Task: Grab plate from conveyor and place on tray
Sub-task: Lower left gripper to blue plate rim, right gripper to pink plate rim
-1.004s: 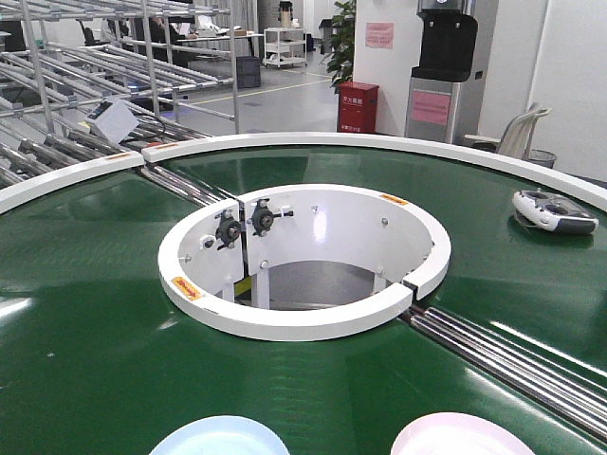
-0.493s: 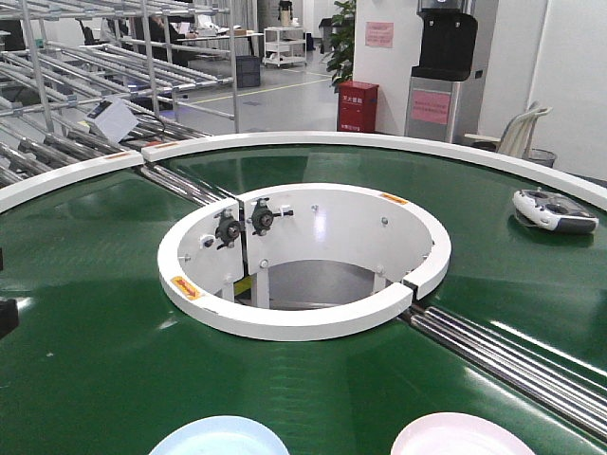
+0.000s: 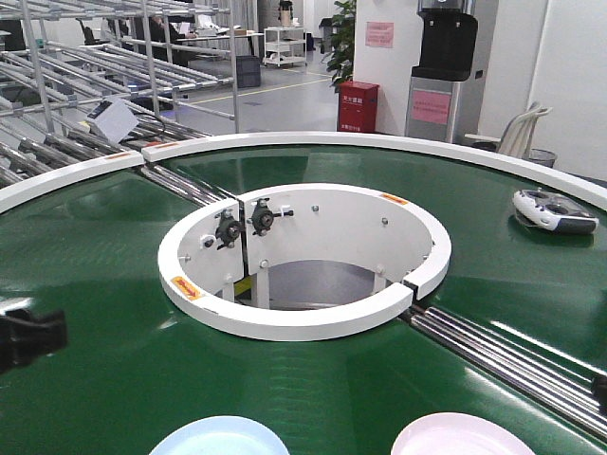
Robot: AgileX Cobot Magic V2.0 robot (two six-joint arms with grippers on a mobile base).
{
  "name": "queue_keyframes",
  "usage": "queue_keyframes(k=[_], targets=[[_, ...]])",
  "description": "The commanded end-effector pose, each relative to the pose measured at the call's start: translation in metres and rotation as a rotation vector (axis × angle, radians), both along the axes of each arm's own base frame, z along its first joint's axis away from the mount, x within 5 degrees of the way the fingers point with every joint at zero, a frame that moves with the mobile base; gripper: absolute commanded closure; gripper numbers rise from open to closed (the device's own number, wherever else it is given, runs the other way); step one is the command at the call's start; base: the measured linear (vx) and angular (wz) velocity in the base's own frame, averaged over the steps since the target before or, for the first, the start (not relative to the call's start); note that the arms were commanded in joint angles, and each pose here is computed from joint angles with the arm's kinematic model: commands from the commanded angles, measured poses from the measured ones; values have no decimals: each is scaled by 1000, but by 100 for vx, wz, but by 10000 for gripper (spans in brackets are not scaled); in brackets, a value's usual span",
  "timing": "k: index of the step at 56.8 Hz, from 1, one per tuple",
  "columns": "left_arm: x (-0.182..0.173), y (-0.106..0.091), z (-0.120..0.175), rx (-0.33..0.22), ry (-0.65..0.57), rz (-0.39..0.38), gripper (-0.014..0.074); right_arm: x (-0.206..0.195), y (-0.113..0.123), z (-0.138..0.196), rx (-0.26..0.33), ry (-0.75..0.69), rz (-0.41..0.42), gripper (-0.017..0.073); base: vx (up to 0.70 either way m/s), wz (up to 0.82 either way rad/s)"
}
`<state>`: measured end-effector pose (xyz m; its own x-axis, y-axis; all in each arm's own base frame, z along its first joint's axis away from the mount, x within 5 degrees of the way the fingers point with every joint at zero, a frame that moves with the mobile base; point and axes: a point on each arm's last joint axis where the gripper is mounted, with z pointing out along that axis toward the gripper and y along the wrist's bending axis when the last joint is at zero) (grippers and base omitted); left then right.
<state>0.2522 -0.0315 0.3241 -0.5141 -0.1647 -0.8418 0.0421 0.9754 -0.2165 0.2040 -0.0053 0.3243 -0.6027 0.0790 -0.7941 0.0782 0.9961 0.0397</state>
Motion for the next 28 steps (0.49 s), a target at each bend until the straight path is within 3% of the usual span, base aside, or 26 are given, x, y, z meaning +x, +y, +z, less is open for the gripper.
queue_keyframes(k=[1, 14, 28], targets=[[18, -4, 5, -24, 81, -8, 143, 19, -2, 7, 12, 66, -17, -31, 0, 0], [67, -21, -38, -77, 430, -105, 143, 75, -2, -20, 20, 389, -15, -24, 0, 0], [89, -32, -86, -119, 548, -171, 143, 101, -3, -65, 11, 546, -2, -21, 0, 0]])
